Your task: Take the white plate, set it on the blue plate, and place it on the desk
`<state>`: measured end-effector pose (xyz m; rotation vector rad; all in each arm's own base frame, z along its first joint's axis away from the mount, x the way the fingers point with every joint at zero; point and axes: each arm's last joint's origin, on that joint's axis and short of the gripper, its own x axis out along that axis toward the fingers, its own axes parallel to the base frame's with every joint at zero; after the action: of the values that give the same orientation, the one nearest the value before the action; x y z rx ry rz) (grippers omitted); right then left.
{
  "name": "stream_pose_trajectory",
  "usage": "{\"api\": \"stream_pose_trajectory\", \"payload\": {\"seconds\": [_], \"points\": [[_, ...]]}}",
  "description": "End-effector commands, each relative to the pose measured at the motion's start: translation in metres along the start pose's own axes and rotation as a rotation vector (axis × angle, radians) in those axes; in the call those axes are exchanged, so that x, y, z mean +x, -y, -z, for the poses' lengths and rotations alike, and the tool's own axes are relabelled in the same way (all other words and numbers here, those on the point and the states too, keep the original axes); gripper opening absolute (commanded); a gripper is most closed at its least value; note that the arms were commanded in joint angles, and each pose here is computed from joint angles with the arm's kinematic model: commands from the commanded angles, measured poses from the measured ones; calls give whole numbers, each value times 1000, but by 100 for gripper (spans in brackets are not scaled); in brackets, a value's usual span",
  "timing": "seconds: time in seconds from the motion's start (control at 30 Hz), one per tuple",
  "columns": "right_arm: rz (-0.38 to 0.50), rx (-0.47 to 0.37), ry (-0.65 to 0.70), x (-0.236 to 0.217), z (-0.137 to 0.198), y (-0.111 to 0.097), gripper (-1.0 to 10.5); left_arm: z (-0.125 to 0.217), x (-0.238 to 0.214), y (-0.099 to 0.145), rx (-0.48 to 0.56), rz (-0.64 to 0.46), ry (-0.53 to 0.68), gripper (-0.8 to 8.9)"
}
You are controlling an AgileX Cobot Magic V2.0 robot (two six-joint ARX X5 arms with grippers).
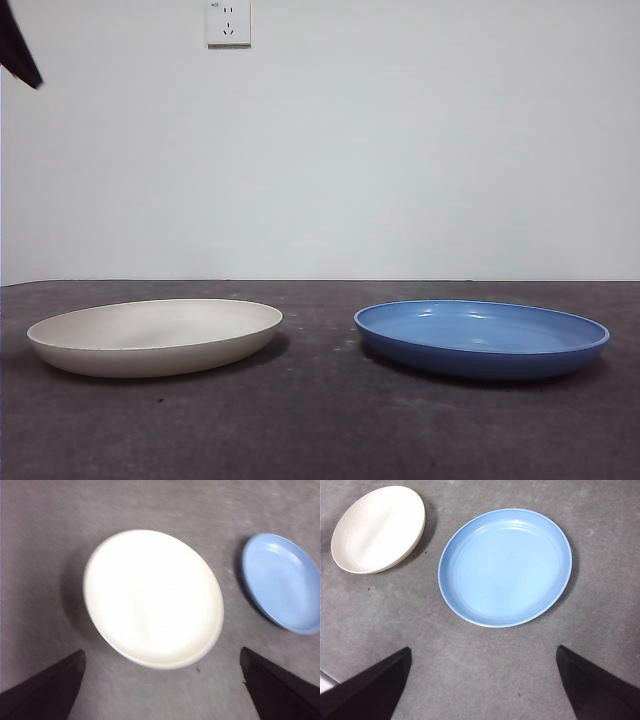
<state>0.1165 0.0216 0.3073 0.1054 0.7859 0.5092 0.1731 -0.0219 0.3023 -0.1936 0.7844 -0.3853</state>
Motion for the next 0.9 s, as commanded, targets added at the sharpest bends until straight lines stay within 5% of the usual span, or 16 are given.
{"api": "stream_pose_trajectory", "payload": {"seconds": [0.03, 0.4, 0.9], "points": [[0, -3, 23, -4, -5, -2, 465, -18, 11, -1, 0, -13, -3, 496], [-1, -4, 26, -4, -6, -2, 464, -49, 87, -15, 23, -139, -184, 495], [0, -4, 26, -4, -6, -2, 464, -34, 171, -45, -6, -200, -332, 491]]}}
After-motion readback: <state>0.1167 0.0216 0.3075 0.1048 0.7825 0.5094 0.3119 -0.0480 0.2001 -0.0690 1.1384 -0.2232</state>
